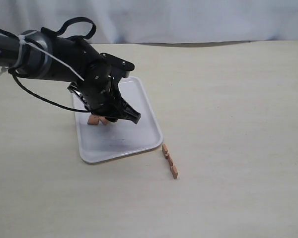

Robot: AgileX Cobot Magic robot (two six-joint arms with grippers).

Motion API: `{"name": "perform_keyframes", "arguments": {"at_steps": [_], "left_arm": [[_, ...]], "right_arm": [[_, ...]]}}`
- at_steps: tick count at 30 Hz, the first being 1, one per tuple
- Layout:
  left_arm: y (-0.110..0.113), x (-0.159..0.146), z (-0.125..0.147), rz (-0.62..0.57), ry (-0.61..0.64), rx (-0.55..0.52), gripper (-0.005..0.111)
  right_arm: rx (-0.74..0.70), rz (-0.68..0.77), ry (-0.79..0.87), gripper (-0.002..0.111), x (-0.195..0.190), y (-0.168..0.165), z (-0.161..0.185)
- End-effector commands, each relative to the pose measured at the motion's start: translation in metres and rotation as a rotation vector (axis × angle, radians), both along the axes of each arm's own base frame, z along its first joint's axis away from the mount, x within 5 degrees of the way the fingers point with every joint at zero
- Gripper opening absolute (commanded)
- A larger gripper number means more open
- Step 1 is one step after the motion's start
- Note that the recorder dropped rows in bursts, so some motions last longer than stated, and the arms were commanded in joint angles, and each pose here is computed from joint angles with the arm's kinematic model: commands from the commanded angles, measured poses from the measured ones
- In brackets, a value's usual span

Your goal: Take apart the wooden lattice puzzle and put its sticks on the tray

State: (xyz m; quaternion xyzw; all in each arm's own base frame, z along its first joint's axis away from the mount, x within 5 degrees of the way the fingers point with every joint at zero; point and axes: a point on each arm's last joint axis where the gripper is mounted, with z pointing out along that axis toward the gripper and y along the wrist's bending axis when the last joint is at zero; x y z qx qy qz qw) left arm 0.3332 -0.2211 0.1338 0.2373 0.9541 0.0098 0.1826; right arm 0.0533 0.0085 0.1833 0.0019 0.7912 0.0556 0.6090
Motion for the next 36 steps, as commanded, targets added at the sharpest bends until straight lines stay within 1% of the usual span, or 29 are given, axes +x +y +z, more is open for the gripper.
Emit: {"name": "perform_keyframes", "arguments": {"at_steps": [1, 2, 3, 5, 7, 9, 11, 14, 15, 18, 22, 25, 29, 34, 36], "left_arm": [[0.0, -0.003, 0.0, 0.006, 0.021, 0.011, 0.053], [0.002, -0.006, 0.005, 0.024, 0.043, 0.015, 0.06], [0.003, -0.008, 0.008, 0.034, 0.054, 0.019, 0.062], [0.005, -0.014, 0.02, 0.07, 0.089, 0.007, 0.062], [0.001, -0.023, 0.034, 0.097, 0.122, -0.046, 0.062], [-0.018, -0.039, 0.043, 0.064, 0.131, -0.091, 0.062], [-0.042, -0.057, 0.044, 0.033, 0.123, -0.12, 0.062], [-0.073, -0.081, 0.042, 0.054, 0.115, -0.196, 0.062], [-0.08, -0.087, 0.041, 0.073, 0.114, -0.212, 0.062], [-0.089, -0.094, 0.032, 0.148, 0.09, -0.211, 0.062], [-0.106, -0.105, 0.023, 0.154, 0.068, -0.257, 0.062], [-0.111, -0.107, 0.019, 0.175, 0.064, -0.279, 0.062], [-0.109, -0.106, 0.009, 0.215, 0.07, -0.245, 0.062], [-0.111, -0.104, 0.001, 0.211, 0.061, -0.247, 0.062], [-0.111, -0.103, -0.002, 0.209, 0.052, -0.233, 0.062]], "right_arm": [[0.0, -0.008, -0.001, 0.005, 0.001, -0.001, -0.001], [0.0, -0.008, -0.001, 0.005, 0.001, -0.001, -0.001], [0.0, -0.008, -0.001, 0.005, 0.001, -0.001, -0.001], [0.0, -0.008, -0.001, 0.005, 0.001, -0.001, -0.001], [0.0, -0.008, -0.001, 0.005, 0.001, -0.001, -0.001], [0.0, -0.008, -0.001, 0.005, 0.001, -0.001, -0.001], [0.0, -0.008, -0.001, 0.005, 0.001, -0.001, -0.001], [0.0, -0.008, -0.001, 0.005, 0.001, -0.001, -0.001], [0.0, -0.008, -0.001, 0.005, 0.001, -0.001, -0.001], [0.0, -0.008, -0.001, 0.005, 0.001, -0.001, -0.001], [0.0, -0.008, -0.001, 0.005, 0.001, -0.001, -0.001], [0.0, -0.008, -0.001, 0.005, 0.001, -0.001, -0.001], [0.0, -0.008, -0.001, 0.005, 0.001, -0.001, -0.001], [0.0, -0.008, -0.001, 0.005, 0.001, -0.001, -0.001], [0.0, -0.008, -0.001, 0.005, 0.001, -0.001, -0.001]]}}
